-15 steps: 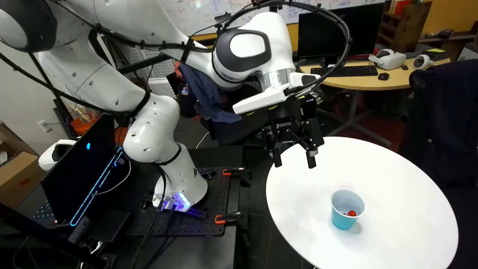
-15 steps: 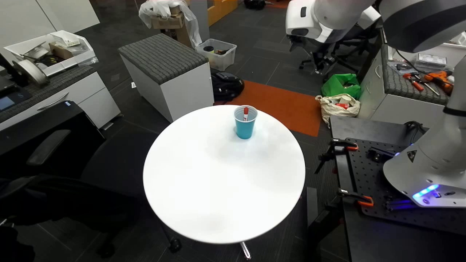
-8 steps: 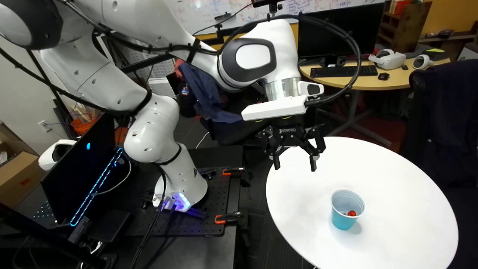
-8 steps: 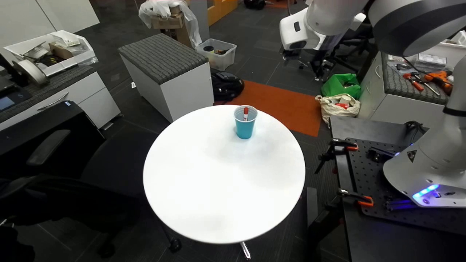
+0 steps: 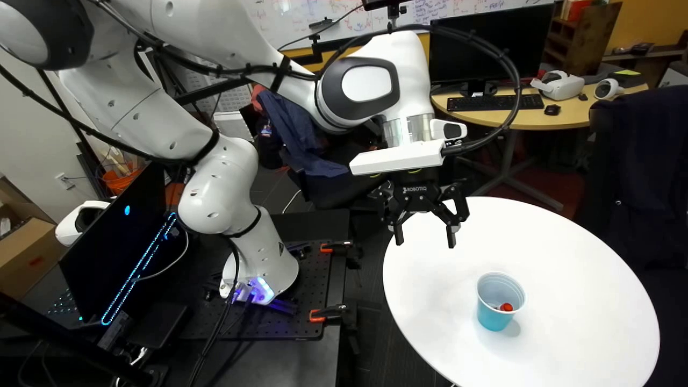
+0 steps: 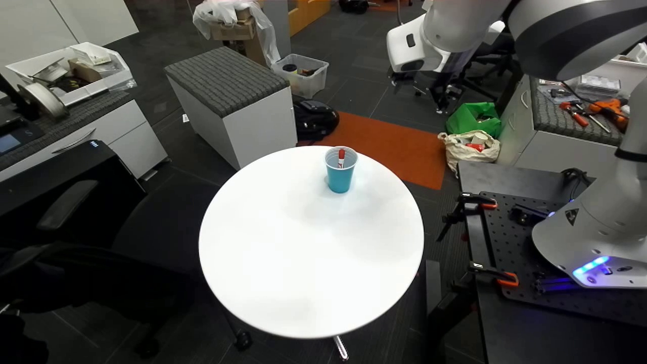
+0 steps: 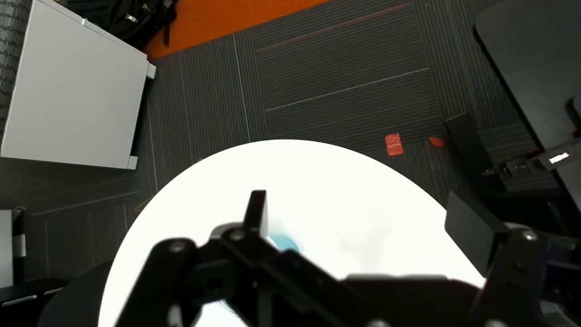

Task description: Remove the marker from the blue cup

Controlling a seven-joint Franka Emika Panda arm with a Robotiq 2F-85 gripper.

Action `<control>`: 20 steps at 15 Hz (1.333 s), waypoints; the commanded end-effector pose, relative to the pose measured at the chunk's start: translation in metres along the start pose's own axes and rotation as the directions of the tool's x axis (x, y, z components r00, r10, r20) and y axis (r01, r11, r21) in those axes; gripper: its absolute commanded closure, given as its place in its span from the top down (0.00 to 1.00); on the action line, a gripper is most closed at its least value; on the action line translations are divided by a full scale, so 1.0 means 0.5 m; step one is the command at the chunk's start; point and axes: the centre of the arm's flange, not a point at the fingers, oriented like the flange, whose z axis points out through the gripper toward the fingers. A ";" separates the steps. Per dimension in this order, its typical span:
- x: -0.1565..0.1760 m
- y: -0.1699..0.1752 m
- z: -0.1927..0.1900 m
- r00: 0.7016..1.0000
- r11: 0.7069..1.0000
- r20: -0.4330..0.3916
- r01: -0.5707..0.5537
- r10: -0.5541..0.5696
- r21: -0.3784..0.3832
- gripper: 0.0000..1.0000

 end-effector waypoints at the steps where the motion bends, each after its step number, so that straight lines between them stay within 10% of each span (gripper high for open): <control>1: 0.006 0.033 0.023 0.999 0.999 0.027 0.039 -0.038 -0.021 1.00; 20: 0.117 0.136 0.126 0.955 0.955 -0.019 0.294 -0.295 -0.029 0.90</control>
